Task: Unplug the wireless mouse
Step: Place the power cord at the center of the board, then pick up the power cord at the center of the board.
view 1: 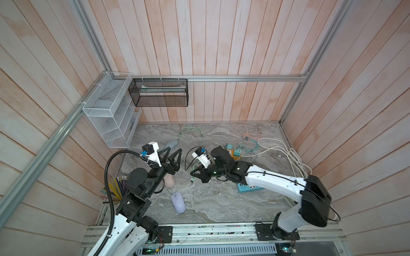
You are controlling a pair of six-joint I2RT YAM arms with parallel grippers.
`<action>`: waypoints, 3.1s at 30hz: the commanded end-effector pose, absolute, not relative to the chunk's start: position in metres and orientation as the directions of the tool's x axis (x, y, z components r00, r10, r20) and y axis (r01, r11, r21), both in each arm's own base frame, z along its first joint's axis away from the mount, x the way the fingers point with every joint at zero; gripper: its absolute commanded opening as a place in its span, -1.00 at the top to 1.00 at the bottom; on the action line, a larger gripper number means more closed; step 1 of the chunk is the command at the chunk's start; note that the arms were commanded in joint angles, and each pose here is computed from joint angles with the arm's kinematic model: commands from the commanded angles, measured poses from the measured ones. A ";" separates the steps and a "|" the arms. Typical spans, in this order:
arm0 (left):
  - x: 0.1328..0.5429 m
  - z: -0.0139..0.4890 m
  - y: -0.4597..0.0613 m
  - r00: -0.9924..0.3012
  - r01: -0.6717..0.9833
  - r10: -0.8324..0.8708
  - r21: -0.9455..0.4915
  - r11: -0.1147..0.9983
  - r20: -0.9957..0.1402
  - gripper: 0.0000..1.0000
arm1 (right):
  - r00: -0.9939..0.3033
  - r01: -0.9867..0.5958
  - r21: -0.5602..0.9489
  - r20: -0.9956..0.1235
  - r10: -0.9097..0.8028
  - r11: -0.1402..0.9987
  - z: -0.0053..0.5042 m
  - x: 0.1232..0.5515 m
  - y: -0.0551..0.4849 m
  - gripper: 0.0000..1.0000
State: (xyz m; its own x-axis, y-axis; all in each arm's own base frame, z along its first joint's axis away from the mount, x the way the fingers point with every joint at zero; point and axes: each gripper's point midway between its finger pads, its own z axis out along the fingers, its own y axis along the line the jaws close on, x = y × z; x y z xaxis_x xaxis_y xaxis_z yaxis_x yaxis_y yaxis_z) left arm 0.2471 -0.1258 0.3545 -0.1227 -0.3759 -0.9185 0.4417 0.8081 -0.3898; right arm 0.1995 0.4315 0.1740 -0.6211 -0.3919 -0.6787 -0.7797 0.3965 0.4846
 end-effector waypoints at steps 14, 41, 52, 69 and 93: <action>0.225 0.331 -0.085 -0.139 0.288 -0.246 -0.277 0.917 -0.959 -0.45 | -0.613 -0.704 -0.010 -0.495 -0.615 0.710 0.033 0.312 0.443 0.27; 0.226 0.328 -0.093 -0.158 0.323 -0.214 -0.255 0.911 -0.964 -0.50 | -0.671 -0.674 0.105 -0.500 -0.548 0.731 0.067 0.298 0.433 1.00; 0.215 0.312 -0.159 -0.135 0.659 -0.032 -0.113 0.744 -0.990 -0.35 | -0.673 -0.694 0.402 -0.658 -0.338 0.598 0.213 0.273 0.374 1.00; 0.207 0.303 -0.196 0.084 0.816 0.062 0.105 0.569 -0.995 -0.42 | -0.597 -0.759 0.545 -0.800 -0.049 0.357 0.382 0.207 0.293 1.00; 0.202 0.299 -0.229 0.182 0.858 0.106 0.211 0.468 -0.977 -0.53 | -0.517 -0.856 0.516 -0.847 0.124 -0.042 0.544 0.150 0.281 1.00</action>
State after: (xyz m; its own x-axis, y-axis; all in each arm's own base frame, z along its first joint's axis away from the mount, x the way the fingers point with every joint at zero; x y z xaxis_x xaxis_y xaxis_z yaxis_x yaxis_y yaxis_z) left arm 0.2038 -0.2274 0.2834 0.1325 0.1199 -0.9839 0.8688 0.4639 0.1735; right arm 0.1632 0.2850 0.5158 -0.5479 0.0898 -0.8317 -0.8317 0.0479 0.5531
